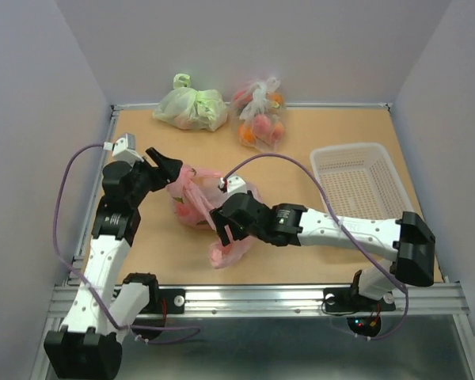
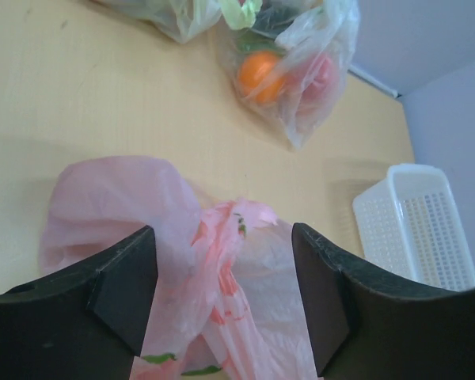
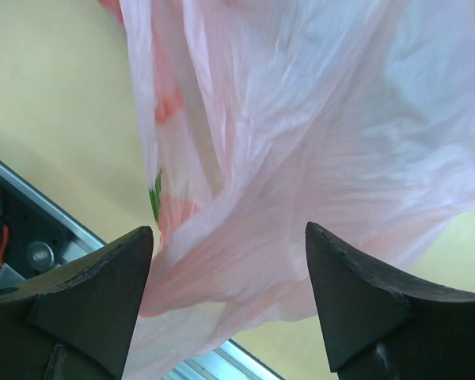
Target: Untie the knot of the plastic bag and take out the fruit
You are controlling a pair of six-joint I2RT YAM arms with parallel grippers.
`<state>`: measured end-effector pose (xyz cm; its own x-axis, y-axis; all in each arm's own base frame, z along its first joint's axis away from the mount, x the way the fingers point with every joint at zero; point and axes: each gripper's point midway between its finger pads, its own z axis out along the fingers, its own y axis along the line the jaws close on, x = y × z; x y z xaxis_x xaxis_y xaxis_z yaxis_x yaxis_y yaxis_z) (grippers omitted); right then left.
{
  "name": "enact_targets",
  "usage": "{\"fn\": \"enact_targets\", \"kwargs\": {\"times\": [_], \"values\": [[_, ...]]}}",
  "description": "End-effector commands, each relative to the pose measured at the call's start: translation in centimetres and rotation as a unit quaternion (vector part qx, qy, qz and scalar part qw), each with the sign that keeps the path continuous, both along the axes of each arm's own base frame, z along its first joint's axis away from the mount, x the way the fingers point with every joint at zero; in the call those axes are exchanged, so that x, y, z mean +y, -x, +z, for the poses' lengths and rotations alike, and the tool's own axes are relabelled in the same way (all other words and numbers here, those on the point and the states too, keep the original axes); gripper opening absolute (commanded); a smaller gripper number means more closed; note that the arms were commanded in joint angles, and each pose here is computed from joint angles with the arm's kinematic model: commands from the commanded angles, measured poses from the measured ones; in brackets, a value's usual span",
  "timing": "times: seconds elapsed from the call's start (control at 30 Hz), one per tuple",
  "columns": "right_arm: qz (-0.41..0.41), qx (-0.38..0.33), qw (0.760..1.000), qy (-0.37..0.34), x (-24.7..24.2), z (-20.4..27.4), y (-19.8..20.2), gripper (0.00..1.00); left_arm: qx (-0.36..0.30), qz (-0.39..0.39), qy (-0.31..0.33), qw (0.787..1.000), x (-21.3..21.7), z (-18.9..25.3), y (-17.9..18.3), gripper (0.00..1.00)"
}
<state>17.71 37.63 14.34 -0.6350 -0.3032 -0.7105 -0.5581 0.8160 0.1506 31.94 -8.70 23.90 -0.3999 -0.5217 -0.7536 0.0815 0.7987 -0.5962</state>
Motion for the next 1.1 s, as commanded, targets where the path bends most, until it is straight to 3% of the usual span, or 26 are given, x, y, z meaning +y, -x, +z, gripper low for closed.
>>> {"fn": "enact_targets", "kwargs": {"times": [0.0, 0.1, 0.33, 0.57, 0.7, 0.77, 0.87, 0.9, 0.93, 0.97, 1.03, 1.07], "values": [[-0.028, -0.08, 0.994, -0.064, 0.2, 7.1, -3.3, 0.82, -0.01, 0.029, -0.013, 0.999, 1.1, 1.7, 3.2, 0.77], [-0.039, -0.1, 0.992, -0.059, -0.5, 8.1, -4.9, 0.82, 0.053, 0.002, 0.007, 0.999, -0.4, -2.0, 5.5, 0.76], [-0.018, -0.111, 0.993, -0.023, 0.2, 7.1, -7.2, 0.84, 0.077, -0.024, 0.091, 0.993, -3.8, -4.6, 7.9, 0.74], [0.019, -0.116, 0.993, 0.014, 2.4, 5.2, -8.2, 0.89, 0.119, -0.032, 0.117, 0.985, -6.4, -7.8, 7.8, 0.74], [0.014, -0.114, 0.993, 0.029, 2.6, 4.0, -8.7, 0.88, 0.137, -0.017, 0.1, 0.985, -6.8, -9.4, 7.9, 0.72], [0.0, -0.115, 0.993, 0.039, 2.2, 3.4, -9.2, 0.83, 0.142, -0.011, 0.104, 0.984, -6.8, -9.9, 8.2, 0.68], [-0.014, -0.116, 0.992, 0.044, 1.6, 3.2, -9.7, 0.56, 0.151, 0.006, 0.109, 0.982, -6.5, -11.5, 8.5, 0.56], [-0.018, -0.117, 0.992, 0.043, 1.5, 3.2, -9.9, 0.39, 0.153, 0.009, 0.11, 0.982, -6.4, -11.8, 8.4, 0.48], [-0.021, -0.117, 0.992, 0.043, 1.3, 3.3, -10.0, 0.31, 0.15, 0.008, 0.112, 0.982, -6.5, -12.0, 8.4, 0.46], [-0.023, -0.119, 0.992, 0.042, 1.3, 3.4, -10.1, 0.16, 0.156, 0.008, 0.11, 0.982, -6.5, -12.4, 8.4, 0.45], [-0.026, -0.121, 0.992, 0.039, 1.1, 3.8, -10.2, 0.02, 0.146, 0.001, 0.114, 0.983, -6.9, -12.1, 8.0, 0.44], [-0.032, -0.122, 0.991, 0.038, 0.9, 3.9, -10.3, 0.01, 0.15, 0.001, 0.108, 0.983, -7.0, -12.4, 8.0, 0.43]]}}
